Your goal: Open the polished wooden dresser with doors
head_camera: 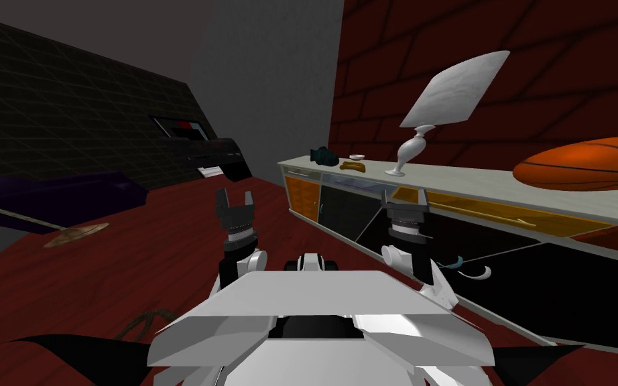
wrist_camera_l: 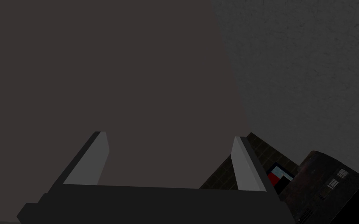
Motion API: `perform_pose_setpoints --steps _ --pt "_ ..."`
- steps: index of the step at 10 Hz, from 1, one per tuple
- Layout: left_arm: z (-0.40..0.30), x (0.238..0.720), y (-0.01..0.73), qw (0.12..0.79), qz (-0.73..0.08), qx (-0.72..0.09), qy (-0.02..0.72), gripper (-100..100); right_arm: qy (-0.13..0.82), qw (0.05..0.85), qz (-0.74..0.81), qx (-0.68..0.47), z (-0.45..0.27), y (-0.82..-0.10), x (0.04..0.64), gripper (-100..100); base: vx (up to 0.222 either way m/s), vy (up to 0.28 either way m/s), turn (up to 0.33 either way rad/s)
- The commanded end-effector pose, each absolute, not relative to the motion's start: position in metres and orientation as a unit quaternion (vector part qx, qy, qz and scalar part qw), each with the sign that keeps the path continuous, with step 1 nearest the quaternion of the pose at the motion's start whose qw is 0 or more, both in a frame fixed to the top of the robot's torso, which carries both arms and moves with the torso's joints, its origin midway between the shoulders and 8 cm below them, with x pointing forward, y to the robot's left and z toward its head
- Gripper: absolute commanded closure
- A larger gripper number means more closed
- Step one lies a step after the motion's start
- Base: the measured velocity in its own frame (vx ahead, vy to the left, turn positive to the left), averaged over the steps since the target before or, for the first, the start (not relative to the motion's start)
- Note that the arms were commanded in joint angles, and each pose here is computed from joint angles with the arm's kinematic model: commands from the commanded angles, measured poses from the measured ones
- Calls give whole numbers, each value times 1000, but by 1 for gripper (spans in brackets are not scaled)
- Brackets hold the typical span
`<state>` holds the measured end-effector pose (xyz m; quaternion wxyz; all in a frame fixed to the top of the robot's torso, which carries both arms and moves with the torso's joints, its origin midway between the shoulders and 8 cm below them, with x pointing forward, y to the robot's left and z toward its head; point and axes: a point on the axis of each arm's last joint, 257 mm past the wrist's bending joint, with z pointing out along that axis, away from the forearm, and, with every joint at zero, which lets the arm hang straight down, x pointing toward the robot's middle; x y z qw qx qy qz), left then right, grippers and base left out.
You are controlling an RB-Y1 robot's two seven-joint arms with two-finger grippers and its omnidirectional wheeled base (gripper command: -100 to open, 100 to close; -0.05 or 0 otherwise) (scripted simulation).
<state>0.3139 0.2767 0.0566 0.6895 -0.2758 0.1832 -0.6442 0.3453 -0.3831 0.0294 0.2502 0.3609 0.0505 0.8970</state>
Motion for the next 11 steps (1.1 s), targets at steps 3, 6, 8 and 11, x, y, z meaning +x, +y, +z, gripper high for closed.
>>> perform_pose_setpoints --steps 3,6,8,11 --pt "57 314 277 689 -644 -276 183 0 10 193 910 368 22 -399 345 -100 43 39 61" --pt "57 314 277 690 -644 -276 183 0 -18 158 915 370 16 -410 345 -100 51 25 63" --pt "57 314 277 690 -644 -276 183 0 -42 136 918 371 10 -422 343 -100 43 24 72" --pt "57 314 277 690 -644 -276 183 0 -71 102 920 370 4 -433 341 -100 47 30 75"
